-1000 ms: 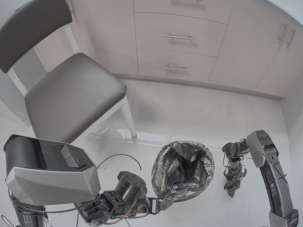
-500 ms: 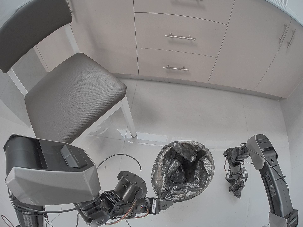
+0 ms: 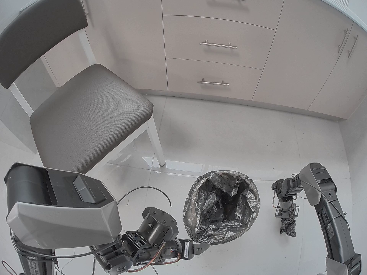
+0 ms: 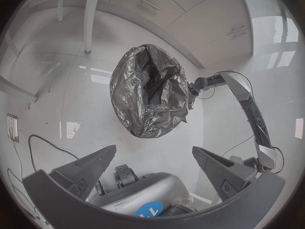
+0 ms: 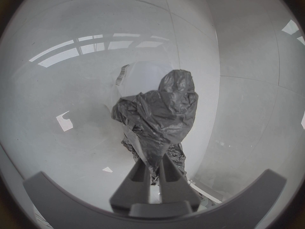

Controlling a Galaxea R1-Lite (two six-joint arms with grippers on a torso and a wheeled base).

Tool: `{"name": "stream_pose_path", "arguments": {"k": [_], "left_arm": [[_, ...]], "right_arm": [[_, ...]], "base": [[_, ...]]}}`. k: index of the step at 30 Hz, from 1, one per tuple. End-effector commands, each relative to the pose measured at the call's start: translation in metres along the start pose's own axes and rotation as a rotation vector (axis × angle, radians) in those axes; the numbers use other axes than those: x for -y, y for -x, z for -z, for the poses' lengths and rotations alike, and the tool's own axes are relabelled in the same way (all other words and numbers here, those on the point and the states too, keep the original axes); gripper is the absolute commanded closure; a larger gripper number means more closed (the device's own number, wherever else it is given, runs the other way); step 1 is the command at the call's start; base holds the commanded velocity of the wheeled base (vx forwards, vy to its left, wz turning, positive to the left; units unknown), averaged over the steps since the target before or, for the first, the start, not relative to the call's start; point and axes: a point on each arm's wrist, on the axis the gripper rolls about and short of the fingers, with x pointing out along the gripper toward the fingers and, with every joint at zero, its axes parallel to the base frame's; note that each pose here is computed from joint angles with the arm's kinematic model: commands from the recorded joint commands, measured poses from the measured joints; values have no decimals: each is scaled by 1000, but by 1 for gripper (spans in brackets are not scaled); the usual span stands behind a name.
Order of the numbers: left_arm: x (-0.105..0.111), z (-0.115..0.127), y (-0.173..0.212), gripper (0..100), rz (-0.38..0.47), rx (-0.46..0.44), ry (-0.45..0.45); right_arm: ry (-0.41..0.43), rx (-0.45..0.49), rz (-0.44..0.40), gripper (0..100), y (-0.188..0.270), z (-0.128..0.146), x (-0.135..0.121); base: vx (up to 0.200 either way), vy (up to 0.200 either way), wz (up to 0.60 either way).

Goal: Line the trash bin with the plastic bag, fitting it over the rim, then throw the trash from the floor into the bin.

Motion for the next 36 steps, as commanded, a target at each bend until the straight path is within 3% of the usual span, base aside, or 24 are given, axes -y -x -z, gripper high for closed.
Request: {"name": "stream_pose_path", "arguments": {"k": [1, 6, 12, 15, 17, 18, 20, 28, 36], "left_arm": [[0, 0, 0, 0, -1, -1, 1], [0, 0, 0, 0, -1, -1, 1], [0, 0, 0, 0, -1, -1, 1], [0, 0, 0, 0, -1, -1, 1], [0, 0, 0, 0, -1, -1, 1], [0, 0, 0, 0, -1, -1, 1], [0, 0, 0, 0, -1, -1, 1], [0, 0, -1, 0, 4, 6, 0], [-1, 2, -1, 0, 4, 6, -2]], "right_arm": [[-3, -6, -4, 100, -1, 1, 0], [12, -32, -5, 100, -1, 3, 1], [70, -151, -5, 100, 1, 14, 5], [150, -359, -9, 100, 6, 32, 13], [172, -430, -15, 100, 9, 38, 15], [197, -527, -21, 100, 13, 45, 19], [215, -573, -31, 100, 22, 47, 20], [290, -637, -29, 100, 83, 46, 22], [344, -619, -79, 100, 174, 44, 29]], "base": [[0, 0, 0], [0, 0, 0], [0, 0, 0], [0, 0, 0], [0, 0, 0], [0, 0, 0], [0, 0, 0], [0, 0, 0], [0, 0, 0]]}}
